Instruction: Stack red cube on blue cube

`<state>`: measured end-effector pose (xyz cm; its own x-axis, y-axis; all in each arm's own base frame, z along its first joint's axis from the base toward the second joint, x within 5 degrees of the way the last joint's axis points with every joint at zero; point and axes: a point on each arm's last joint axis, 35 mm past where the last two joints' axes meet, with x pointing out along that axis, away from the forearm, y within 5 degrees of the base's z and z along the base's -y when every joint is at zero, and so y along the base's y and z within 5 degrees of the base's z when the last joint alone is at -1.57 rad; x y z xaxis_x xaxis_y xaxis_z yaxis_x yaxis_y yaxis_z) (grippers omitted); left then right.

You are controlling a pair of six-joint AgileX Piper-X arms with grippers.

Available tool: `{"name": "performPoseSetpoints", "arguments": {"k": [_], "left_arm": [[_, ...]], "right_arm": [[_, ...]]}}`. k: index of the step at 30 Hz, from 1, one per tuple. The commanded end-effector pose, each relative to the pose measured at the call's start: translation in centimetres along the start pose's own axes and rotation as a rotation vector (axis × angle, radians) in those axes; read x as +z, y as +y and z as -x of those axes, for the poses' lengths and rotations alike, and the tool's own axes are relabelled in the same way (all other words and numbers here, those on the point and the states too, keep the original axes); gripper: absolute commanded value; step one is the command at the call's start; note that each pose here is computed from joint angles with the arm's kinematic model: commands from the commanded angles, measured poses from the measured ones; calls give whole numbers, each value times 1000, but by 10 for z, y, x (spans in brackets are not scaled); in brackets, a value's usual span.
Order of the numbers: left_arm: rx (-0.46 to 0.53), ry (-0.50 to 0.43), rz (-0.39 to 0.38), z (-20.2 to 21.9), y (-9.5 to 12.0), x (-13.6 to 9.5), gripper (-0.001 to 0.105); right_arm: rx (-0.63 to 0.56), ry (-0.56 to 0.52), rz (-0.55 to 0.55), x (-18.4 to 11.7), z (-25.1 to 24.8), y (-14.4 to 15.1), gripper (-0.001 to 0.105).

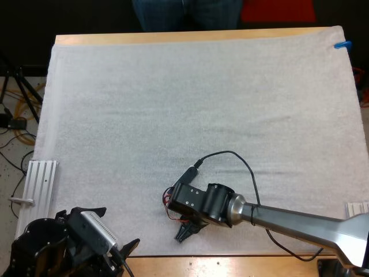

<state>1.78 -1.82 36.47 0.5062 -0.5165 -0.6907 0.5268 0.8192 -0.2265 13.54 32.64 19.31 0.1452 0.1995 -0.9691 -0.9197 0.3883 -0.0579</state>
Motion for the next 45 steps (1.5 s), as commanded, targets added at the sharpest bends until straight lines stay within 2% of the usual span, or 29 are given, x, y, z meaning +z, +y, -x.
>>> {"name": "performPoseSetpoints", "arguments": {"k": [1,4,6,8,11,18,25,30,33,36,40,44,45], "left_arm": [[8,-7,-4,1,0,1,87],[8,-7,-4,1,0,1,87],[6,-7,-4,1,0,1,87],[3,-7,-4,1,0,1,87],[1,-7,-4,1,0,1,87],[1,-7,-4,1,0,1,87],[-20,-12,-17,1,-1,2,87],[-30,-66,-31,2,-2,8,87],[-34,-124,-44,2,-3,14,87],[-36,-201,-63,3,-3,23,87],[-27,-288,-83,-5,-2,34,87],[90,-292,-62,-23,6,49,87],[109,-286,-58,-27,7,53,87]], "right_arm": [[-4,-7,-3,0,3,-1,22],[14,-11,-3,1,3,0,24],[18,-11,-3,0,3,0,36],[18,-11,-3,0,3,0,54],[18,-14,-3,1,3,0,67],[9,-43,-11,8,26,-2,67],[10,-146,-17,9,88,-6,67],[10,-225,-21,-5,130,-8,67],[-52,-268,-38,-12,148,-13,67],[-99,-285,-87,-14,152,-29,67],[-158,-268,-204,-19,149,-74,67],[-232,-267,-303,-32,150,-126,67],[-241,-268,-314,-34,151,-131,67]]}}
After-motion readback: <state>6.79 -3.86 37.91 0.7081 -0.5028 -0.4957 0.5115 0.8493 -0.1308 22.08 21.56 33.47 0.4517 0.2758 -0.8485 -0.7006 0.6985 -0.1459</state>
